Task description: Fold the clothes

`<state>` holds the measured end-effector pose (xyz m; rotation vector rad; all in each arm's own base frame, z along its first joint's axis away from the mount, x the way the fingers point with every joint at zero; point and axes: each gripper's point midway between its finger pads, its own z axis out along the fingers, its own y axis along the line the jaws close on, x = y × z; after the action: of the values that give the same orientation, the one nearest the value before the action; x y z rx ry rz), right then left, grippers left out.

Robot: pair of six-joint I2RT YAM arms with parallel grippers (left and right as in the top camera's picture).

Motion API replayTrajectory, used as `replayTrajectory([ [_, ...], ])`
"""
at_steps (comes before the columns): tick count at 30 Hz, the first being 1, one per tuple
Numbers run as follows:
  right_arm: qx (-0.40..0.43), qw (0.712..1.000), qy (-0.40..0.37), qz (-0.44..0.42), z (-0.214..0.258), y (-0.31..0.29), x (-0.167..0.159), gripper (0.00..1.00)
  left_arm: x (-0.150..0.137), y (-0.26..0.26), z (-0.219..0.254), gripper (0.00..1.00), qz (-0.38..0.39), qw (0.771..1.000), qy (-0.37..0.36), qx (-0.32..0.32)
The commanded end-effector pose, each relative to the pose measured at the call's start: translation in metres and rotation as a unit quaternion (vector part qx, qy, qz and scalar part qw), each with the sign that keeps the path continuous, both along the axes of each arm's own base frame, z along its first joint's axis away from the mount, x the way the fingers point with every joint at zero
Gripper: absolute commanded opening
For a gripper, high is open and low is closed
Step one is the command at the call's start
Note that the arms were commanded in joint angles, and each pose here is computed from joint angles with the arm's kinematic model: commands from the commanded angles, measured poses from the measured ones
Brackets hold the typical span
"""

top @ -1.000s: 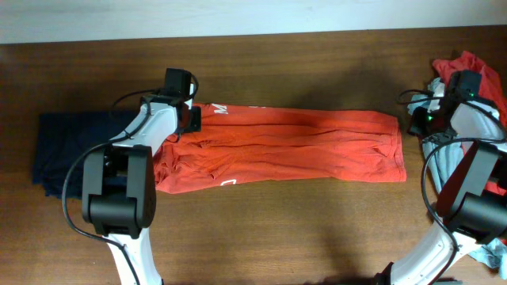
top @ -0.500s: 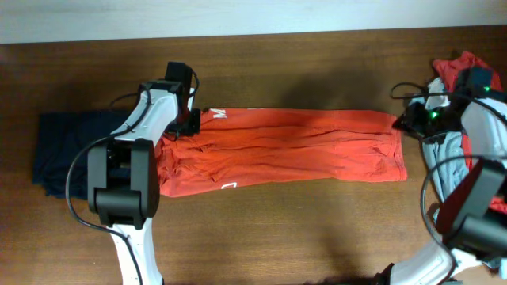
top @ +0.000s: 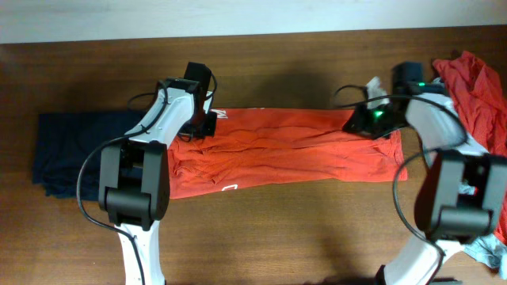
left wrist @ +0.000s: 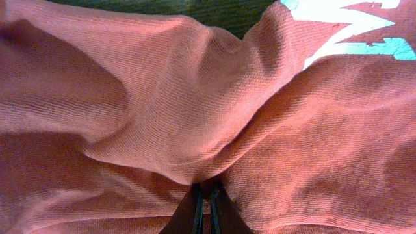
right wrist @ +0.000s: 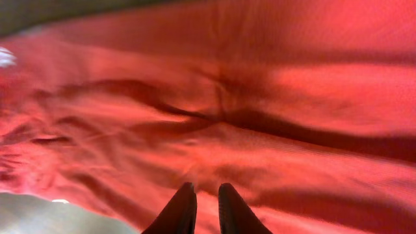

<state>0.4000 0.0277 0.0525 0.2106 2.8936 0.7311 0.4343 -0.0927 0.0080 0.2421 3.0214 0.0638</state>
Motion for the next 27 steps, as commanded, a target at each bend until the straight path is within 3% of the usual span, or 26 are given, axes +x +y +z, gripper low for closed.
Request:
replayTrajectory([
  [1, -0.019, 0.999, 0.043, -0.007, -0.029, -0.001, -0.008, 0.17, -0.003, 0.007, -0.013, 0.06, -0.006, 1.0, 0.012, 0.015],
  [11, -0.203, 0.968, 0.13, -0.069, -0.061, -0.085, -0.039, 0.1, -0.033, 0.025, -0.063, 0.06, -0.004, 0.997, 0.06, 0.057],
  [27, -0.138, 0.963, 0.146, -0.181, -0.049, -0.16, -0.055, 0.11, -0.031, 0.04, -0.065, 0.05, 0.01, 0.996, 0.057, 0.064],
])
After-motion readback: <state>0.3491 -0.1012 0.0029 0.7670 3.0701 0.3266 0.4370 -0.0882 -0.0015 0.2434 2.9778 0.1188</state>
